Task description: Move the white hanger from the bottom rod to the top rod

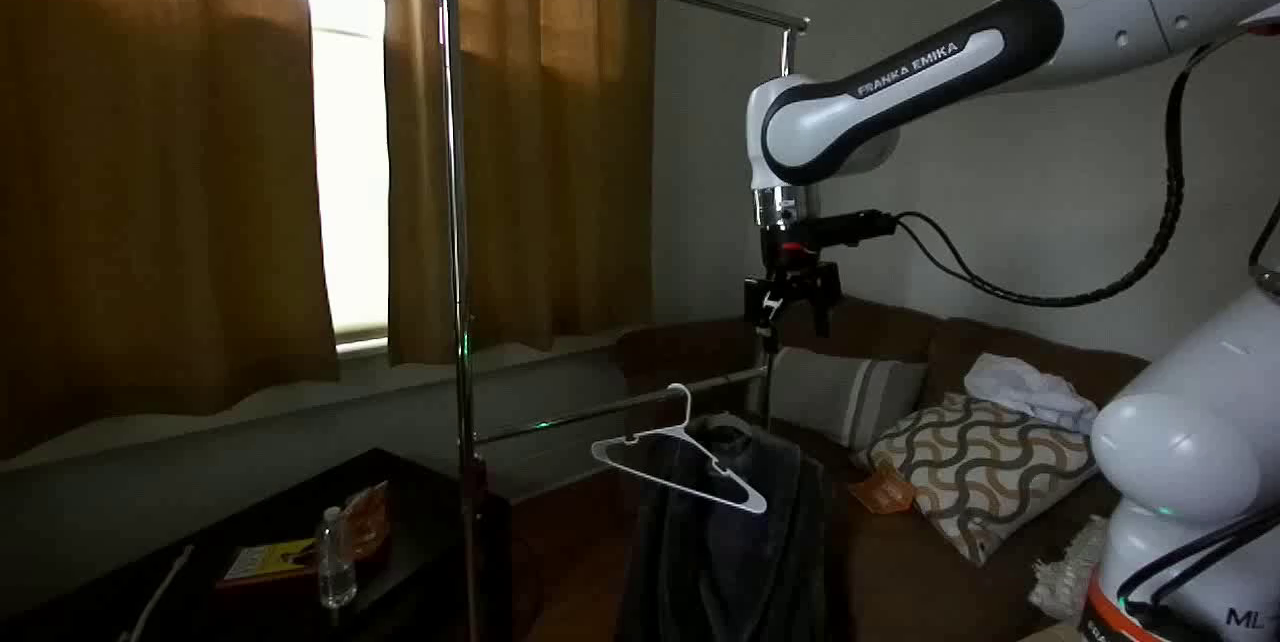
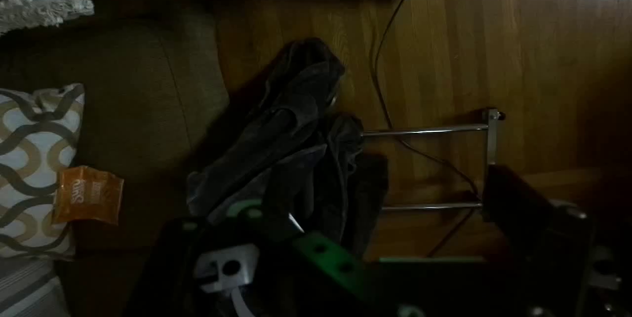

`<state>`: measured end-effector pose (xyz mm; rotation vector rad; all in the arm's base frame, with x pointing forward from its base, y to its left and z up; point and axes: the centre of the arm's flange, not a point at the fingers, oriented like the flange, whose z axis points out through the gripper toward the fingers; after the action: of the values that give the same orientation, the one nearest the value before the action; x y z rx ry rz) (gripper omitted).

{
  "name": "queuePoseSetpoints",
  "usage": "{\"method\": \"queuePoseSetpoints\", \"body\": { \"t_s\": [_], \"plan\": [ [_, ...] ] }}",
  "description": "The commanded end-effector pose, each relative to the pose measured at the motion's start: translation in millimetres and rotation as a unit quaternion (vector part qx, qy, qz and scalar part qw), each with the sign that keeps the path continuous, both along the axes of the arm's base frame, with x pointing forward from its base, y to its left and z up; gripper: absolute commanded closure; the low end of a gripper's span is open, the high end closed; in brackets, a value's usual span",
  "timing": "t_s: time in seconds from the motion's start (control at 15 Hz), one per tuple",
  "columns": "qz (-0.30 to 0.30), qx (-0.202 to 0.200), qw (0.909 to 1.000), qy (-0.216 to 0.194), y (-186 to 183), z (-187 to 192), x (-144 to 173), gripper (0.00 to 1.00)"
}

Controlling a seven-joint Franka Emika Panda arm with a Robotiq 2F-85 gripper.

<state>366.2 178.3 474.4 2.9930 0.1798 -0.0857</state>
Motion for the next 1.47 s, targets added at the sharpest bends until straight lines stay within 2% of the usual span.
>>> {"method": "queuePoseSetpoints", "body": {
  "t_s": [0.0, 0.33, 0.47, 0.53, 0.67, 0.93, 1.07, 1.2, 1.27, 1.4],
  "plan": [
    [0.000, 0.000, 1.0000, 0.000, 0, 0, 0, 0.00],
    [0.000, 0.000, 1.0000, 0.000, 0, 0, 0, 0.00],
    [-0.024, -0.023, 0.9988, 0.036, -14, -13, 19, 0.00],
    [0.005, -0.020, 0.9990, 0.039, -18, -20, 29, 0.00],
    [0.042, -0.046, 0.9968, 0.049, -20, -35, 49, 0.00],
    [0.147, -0.089, 0.9845, 0.033, -17, -62, 88, 0.00],
    [0.200, -0.077, 0.9766, 0.017, -15, -77, 108, 0.00],
    [0.224, -0.038, 0.9734, 0.033, -18, -98, 124, 0.00],
    [0.195, -0.059, 0.9788, 0.017, -16, -81, 103, 0.00],
    [0.211, -0.049, 0.9758, 0.026, -20, -97, 115, 0.00]
  ]
}}
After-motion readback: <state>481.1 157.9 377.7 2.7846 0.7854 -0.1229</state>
